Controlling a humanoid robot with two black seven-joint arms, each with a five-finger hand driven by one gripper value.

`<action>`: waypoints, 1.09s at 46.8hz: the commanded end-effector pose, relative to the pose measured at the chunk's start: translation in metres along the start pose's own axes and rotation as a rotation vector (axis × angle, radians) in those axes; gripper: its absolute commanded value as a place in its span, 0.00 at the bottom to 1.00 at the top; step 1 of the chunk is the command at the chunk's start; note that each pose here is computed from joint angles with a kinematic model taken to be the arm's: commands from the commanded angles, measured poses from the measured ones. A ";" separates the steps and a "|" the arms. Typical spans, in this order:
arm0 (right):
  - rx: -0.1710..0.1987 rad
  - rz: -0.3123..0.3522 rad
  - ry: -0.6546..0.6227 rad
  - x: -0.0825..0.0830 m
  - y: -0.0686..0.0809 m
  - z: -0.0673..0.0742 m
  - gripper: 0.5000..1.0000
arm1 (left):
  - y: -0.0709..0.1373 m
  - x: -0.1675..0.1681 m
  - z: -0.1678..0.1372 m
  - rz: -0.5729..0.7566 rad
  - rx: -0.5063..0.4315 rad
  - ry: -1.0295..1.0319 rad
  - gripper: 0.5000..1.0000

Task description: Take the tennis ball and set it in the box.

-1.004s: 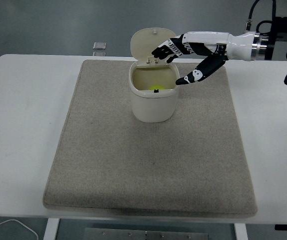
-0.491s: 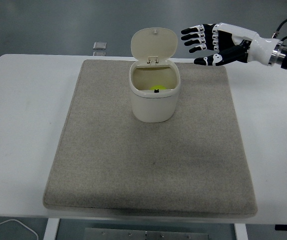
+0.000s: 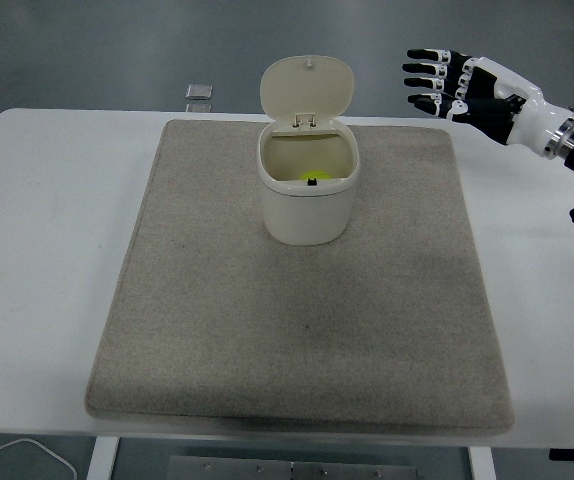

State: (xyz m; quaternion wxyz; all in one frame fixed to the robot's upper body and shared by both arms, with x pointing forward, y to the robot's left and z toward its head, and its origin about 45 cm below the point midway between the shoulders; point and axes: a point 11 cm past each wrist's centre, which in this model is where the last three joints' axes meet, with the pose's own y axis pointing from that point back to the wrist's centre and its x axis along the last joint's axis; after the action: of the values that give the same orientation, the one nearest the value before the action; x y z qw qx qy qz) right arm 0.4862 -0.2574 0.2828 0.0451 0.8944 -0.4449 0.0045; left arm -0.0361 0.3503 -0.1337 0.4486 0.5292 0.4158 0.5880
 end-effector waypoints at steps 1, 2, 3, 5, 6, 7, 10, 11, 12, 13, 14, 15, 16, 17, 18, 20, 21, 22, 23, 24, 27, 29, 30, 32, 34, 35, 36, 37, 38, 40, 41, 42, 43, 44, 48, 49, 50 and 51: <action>-0.055 0.051 -0.055 -0.002 -0.005 0.011 0.72 | 0.000 0.000 0.000 0.000 0.001 0.000 0.99; -0.066 0.064 -0.067 -0.002 -0.006 0.014 0.72 | 0.000 0.000 0.000 0.000 -0.001 0.000 0.99; -0.074 0.077 -0.079 -0.001 -0.006 0.015 0.72 | 0.000 0.000 0.000 0.000 0.001 0.000 0.99; -0.086 0.107 -0.106 0.002 -0.006 0.017 0.72 | 0.000 0.000 0.001 0.000 -0.001 0.000 0.99; -0.089 0.120 -0.124 0.002 -0.006 0.017 0.72 | 0.000 0.000 0.001 0.000 -0.001 0.000 0.99; -0.095 0.137 -0.145 0.004 -0.006 0.018 0.72 | 0.000 0.000 0.001 0.001 -0.001 0.000 0.99; -0.119 0.171 -0.213 0.005 -0.007 0.022 0.72 | 0.000 0.000 0.001 0.001 -0.001 0.000 0.99; -0.127 0.179 -0.236 0.005 -0.007 0.024 0.72 | 0.000 0.000 0.001 0.000 -0.001 0.000 0.99; -0.134 0.189 -0.252 0.006 -0.007 0.025 0.72 | 0.000 0.000 0.001 0.000 -0.001 0.000 0.99; -0.140 0.198 -0.263 0.006 -0.007 0.026 0.72 | 0.000 0.000 0.001 0.000 -0.001 0.000 0.99; -0.143 0.209 -0.270 0.007 -0.006 0.026 0.72 | 0.000 0.000 0.001 0.000 -0.001 0.000 0.99; -0.143 0.218 -0.272 0.008 -0.006 0.026 0.72 | 0.000 0.000 0.000 0.000 0.001 0.000 0.99; -0.145 0.227 -0.271 0.009 -0.006 0.026 0.72 | 0.000 0.000 0.000 0.000 0.001 0.000 0.99; -0.146 0.235 -0.270 0.009 -0.006 0.026 0.72 | 0.000 0.000 0.000 0.000 -0.001 0.000 0.99; -0.147 0.241 -0.269 0.010 -0.007 0.027 0.73 | 0.000 0.000 0.000 0.000 0.001 0.000 0.99; -0.149 0.245 -0.267 0.009 -0.007 0.027 0.80 | 0.000 0.000 0.000 0.000 -0.001 0.000 0.99; -0.150 0.246 -0.265 0.010 -0.007 0.027 0.83 | 0.000 0.000 0.000 0.000 0.001 0.000 0.99; -0.149 0.247 -0.266 0.010 -0.007 0.028 0.84 | 0.000 0.000 0.000 0.000 -0.001 0.000 0.99; -0.147 0.249 -0.265 0.010 -0.007 0.027 0.84 | 0.000 0.000 0.001 0.000 -0.001 0.000 0.99; -0.145 0.249 -0.266 0.010 -0.007 0.027 0.84 | 0.000 0.000 0.000 0.000 0.001 0.000 0.99; -0.146 0.249 -0.266 0.010 -0.006 0.028 0.84 | 0.000 0.000 0.000 0.000 0.001 0.000 0.99; -0.144 0.247 -0.268 0.009 -0.007 0.028 0.84 | 0.000 0.000 0.000 0.000 -0.001 0.000 0.99; -0.143 0.247 -0.269 0.009 -0.007 0.028 0.84 | 0.000 0.000 0.001 0.000 -0.001 0.000 0.99; -0.144 0.246 -0.270 0.009 -0.007 0.028 0.84 | 0.000 0.000 0.000 0.000 0.001 0.000 0.99; -0.145 0.248 -0.270 0.009 -0.006 0.029 0.84 | 0.000 0.000 0.000 0.000 -0.001 0.000 0.99; -0.145 0.246 -0.271 0.009 -0.006 0.029 0.84 | 0.000 0.000 0.000 0.000 0.001 0.000 0.99; -0.145 0.245 -0.271 0.008 -0.007 0.029 0.84 | 0.000 0.000 0.001 0.000 -0.001 -0.001 0.99; -0.145 0.242 -0.274 0.007 -0.008 0.030 0.84 | 0.000 0.000 0.001 0.000 -0.001 0.000 0.99; -0.145 0.241 -0.274 0.006 -0.008 0.030 0.84 | 0.000 0.000 0.000 0.000 0.001 0.000 0.99; -0.146 0.237 -0.277 0.004 -0.010 0.031 0.84 | 0.000 0.000 0.000 0.000 0.001 0.000 0.99; -0.147 0.235 -0.280 0.003 -0.010 0.032 0.84 | 0.000 0.000 0.000 0.000 -0.001 0.000 0.99; -0.149 0.234 -0.280 0.002 -0.010 0.033 0.84 | 0.000 0.000 0.001 0.000 -0.001 0.000 0.99; -0.149 0.232 -0.284 0.001 -0.010 0.034 0.84 | 0.000 0.000 0.000 0.000 0.000 -0.001 0.99; -0.149 0.228 -0.287 0.000 -0.011 0.035 0.84 | 0.000 0.000 0.000 0.000 -0.001 0.000 0.99; -0.150 0.227 -0.289 -0.001 -0.011 0.036 0.84 | 0.000 0.000 0.000 0.000 0.001 0.000 0.99; -0.151 0.227 -0.290 -0.001 -0.011 0.036 0.84 | 0.000 0.000 0.000 0.000 -0.001 0.000 0.99; -0.151 0.228 -0.292 -0.001 -0.011 0.036 0.84 | 0.000 0.000 0.000 0.000 0.001 0.000 0.99; -0.150 0.227 -0.293 -0.001 -0.011 0.036 0.84 | 0.000 0.000 0.000 0.000 0.001 0.000 0.99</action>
State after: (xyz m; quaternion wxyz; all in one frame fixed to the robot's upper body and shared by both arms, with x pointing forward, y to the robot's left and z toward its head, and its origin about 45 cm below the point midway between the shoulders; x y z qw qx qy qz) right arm 0.4933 -0.2529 0.2463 0.0464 0.8237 -0.5443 -0.1522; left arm -0.0360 0.3503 -0.1337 0.4487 0.5291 0.4158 0.5881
